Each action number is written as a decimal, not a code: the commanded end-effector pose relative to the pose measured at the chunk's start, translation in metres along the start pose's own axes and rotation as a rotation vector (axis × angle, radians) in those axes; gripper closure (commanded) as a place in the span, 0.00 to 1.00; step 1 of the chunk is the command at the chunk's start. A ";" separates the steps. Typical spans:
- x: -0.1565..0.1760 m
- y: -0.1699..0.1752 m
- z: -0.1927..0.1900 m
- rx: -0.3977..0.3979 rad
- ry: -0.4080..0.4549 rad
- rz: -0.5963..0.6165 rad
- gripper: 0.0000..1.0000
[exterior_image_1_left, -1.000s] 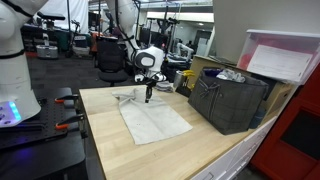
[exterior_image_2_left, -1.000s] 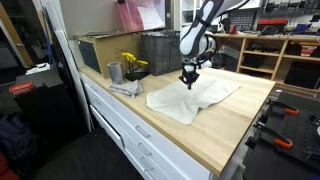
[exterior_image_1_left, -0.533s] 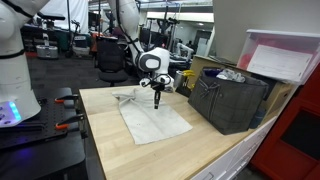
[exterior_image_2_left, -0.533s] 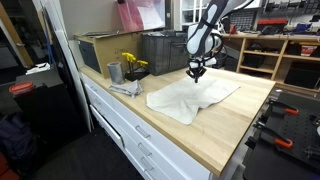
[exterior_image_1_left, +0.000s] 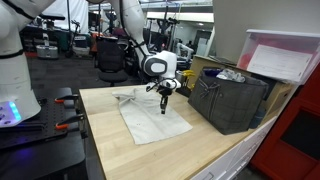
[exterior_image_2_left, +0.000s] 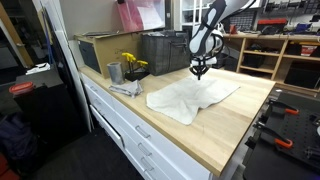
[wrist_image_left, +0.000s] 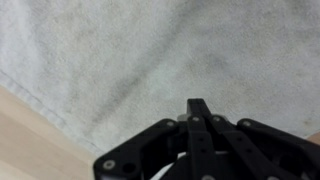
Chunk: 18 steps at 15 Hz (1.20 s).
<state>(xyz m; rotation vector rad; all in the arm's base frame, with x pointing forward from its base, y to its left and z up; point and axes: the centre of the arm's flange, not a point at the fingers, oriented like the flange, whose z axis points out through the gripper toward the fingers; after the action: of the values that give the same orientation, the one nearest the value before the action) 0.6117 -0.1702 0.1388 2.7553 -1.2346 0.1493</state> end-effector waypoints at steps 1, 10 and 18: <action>0.021 -0.002 0.011 0.018 0.041 0.066 1.00; 0.050 -0.008 0.053 0.029 0.124 0.086 1.00; 0.078 -0.004 0.070 0.007 0.181 0.065 1.00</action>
<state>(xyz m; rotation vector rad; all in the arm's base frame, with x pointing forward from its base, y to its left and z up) 0.6651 -0.2204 0.1067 2.6744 -1.2653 0.3770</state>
